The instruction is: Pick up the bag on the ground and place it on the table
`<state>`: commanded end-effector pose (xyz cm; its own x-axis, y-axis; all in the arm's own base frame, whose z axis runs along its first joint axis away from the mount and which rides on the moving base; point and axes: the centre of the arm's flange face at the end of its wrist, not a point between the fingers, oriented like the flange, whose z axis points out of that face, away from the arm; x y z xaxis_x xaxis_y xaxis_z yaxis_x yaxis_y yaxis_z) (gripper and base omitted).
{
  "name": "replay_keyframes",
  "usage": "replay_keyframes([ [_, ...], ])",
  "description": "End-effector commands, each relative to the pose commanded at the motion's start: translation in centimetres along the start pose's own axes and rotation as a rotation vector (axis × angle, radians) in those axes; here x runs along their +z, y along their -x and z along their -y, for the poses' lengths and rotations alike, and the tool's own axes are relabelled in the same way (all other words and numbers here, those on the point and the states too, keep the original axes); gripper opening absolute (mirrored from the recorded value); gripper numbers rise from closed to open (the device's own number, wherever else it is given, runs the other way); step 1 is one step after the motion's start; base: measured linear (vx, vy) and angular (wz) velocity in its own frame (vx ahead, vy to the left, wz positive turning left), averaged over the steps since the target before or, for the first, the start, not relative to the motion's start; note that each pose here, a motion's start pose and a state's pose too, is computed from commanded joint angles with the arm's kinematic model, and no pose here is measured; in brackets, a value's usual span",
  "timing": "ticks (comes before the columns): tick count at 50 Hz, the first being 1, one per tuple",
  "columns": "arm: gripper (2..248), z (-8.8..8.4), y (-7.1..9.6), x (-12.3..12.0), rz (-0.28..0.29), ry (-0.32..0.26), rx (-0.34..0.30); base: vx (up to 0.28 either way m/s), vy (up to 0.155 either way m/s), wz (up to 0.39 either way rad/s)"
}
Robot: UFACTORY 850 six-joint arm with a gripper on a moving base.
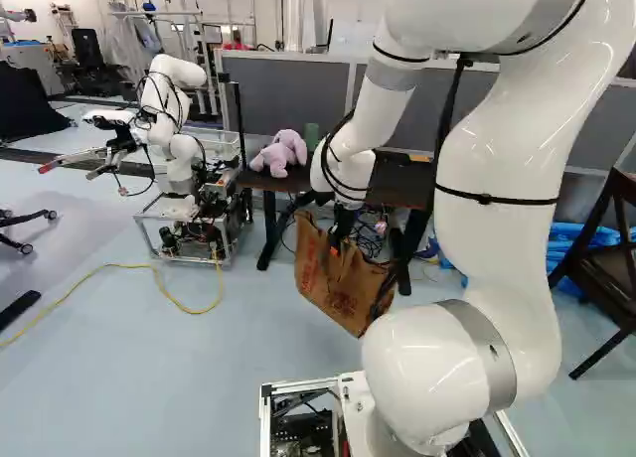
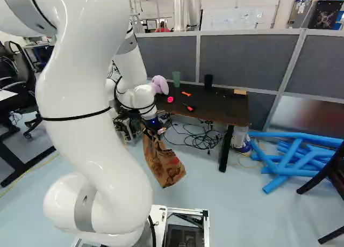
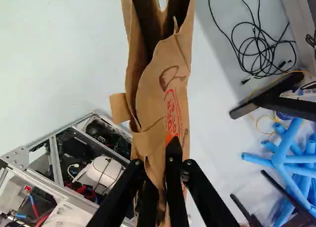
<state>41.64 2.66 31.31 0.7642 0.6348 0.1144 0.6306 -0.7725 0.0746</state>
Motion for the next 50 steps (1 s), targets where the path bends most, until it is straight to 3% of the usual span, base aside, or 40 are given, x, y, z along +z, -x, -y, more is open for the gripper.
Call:
replay_keyframes([
  [50, 21, -0.6, 0.0, -7.1, 0.027, -0.024, 0.012, 0.0, 0.0, 0.0],
])
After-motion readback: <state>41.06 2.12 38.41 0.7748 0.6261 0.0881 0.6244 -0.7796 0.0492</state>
